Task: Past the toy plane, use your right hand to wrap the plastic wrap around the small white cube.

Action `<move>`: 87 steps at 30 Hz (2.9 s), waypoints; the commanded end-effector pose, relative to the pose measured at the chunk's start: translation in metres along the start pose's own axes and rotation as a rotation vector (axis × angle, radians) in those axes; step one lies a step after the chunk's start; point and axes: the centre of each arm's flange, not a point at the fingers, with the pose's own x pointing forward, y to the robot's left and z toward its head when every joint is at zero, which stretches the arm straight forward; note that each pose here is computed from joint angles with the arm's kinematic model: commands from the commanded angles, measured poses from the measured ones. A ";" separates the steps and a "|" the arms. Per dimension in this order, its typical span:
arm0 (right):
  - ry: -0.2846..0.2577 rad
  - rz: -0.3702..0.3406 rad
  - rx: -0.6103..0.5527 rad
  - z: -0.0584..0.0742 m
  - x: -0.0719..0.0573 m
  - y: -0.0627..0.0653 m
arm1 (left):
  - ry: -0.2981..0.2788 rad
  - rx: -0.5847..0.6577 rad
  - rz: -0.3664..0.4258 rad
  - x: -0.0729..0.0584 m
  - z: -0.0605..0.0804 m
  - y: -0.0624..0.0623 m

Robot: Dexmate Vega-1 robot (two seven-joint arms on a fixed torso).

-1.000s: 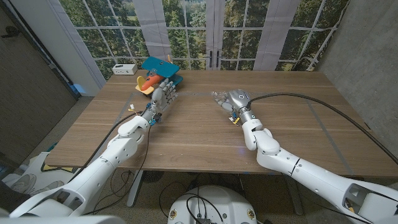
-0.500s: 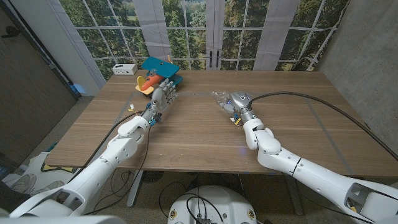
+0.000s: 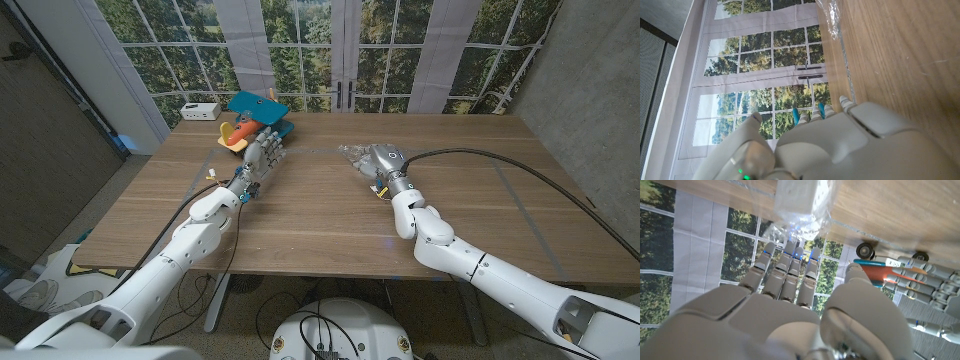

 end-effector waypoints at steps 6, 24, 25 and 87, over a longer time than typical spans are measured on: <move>-0.104 -0.117 0.009 0.023 0.008 -0.019 | -0.010 -0.002 0.008 -0.002 0.002 -0.001; -0.194 0.002 -0.116 0.051 0.045 -0.009 | -0.021 -0.005 0.033 -0.012 0.001 0.003; -0.192 0.015 -0.124 0.052 0.047 -0.008 | -0.021 -0.006 0.035 -0.012 0.001 0.003; 0.197 0.264 -0.494 0.029 0.128 0.046 | -0.023 -0.008 0.065 -0.021 0.002 0.010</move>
